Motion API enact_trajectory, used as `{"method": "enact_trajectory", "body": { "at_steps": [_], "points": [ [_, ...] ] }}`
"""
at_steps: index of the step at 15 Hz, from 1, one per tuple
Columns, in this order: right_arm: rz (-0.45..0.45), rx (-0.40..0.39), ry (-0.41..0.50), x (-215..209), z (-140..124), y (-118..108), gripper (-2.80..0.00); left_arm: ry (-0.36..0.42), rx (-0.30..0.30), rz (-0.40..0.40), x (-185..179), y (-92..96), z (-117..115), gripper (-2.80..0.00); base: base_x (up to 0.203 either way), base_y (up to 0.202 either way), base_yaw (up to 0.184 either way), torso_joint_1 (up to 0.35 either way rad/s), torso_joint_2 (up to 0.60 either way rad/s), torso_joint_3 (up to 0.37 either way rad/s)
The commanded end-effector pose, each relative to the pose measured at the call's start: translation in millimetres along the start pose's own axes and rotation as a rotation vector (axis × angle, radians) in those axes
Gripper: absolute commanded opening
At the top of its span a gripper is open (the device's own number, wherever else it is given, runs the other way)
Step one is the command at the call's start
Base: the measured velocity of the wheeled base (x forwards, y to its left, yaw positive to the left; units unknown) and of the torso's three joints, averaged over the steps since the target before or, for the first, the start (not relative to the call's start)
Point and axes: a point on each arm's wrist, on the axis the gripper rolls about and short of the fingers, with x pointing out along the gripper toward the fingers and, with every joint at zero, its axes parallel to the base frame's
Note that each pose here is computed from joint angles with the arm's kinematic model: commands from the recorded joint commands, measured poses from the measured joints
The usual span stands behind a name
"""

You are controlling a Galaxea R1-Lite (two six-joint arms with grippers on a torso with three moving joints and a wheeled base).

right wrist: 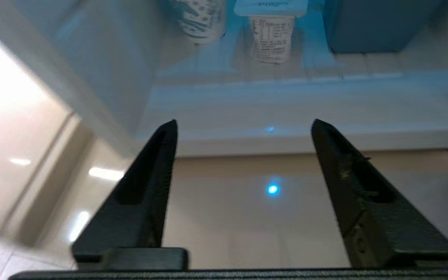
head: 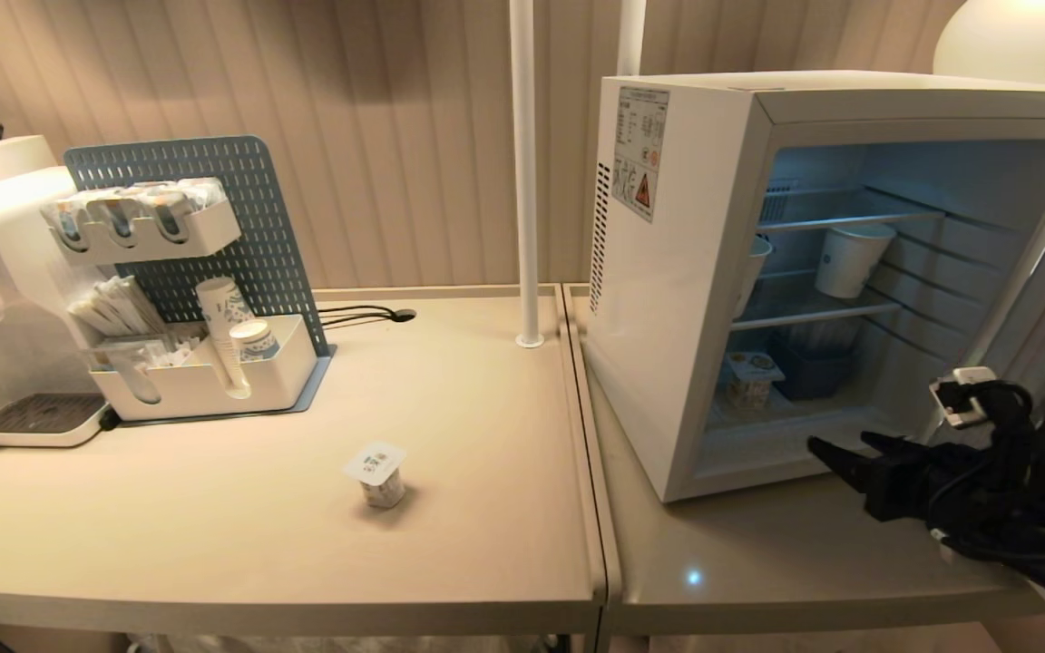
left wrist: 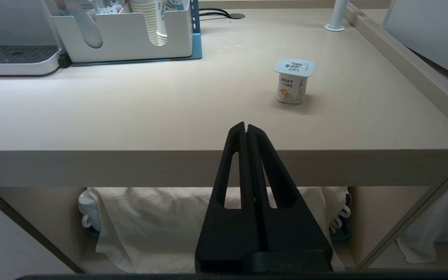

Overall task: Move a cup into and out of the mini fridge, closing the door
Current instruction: Take the yoghurt out of the freezer

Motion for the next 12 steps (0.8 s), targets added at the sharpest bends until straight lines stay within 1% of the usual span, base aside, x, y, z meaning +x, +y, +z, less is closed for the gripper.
{"method": "enact_trajectory", "body": {
  "at_steps": [1, 3, 5, 6, 9, 12],
  "points": [
    [-0.012, 0.008, 0.081, 34, -20, -3, 0.00, 0.002, -0.001, 0.000, 0, 0.0, 0, -2.80, 0.000, 0.000, 0.000, 0.000, 0.00, 0.000],
    [-0.038, 0.003, 0.070, 61, -22, -7, 0.00, 0.002, -0.003, 0.000, 0, 0.0, 0, -2.80, 0.000, 0.000, 0.000, 0.000, 0.00, 0.000],
    [-0.091, -0.001, 0.047, 86, -20, -11, 0.00, 0.002, -0.003, 0.000, 0, 0.0, 0, -2.80, 0.000, 0.000, 0.000, 0.000, 0.00, 0.000],
    [-0.103, -0.002, 0.042, 95, -18, -13, 0.00, 0.002, -0.004, 0.000, 0, 0.0, 0, -2.80, 0.000, 0.000, 0.000, 0.000, 0.00, 0.000],
    [-0.151, -0.002, 0.037, 121, -8, -18, 0.00, 0.002, -0.006, 0.000, 0, 0.0, 0, -2.80, 0.000, 0.000, 0.000, 0.000, 0.00, 0.000],
    [-0.179, -0.001, 0.060, 142, -6, -21, 0.00, 0.002, -0.006, 0.000, 0, 0.0, 0, -2.80, 0.000, 0.000, 0.000, 0.000, 0.00, 0.000]
  ]
}}
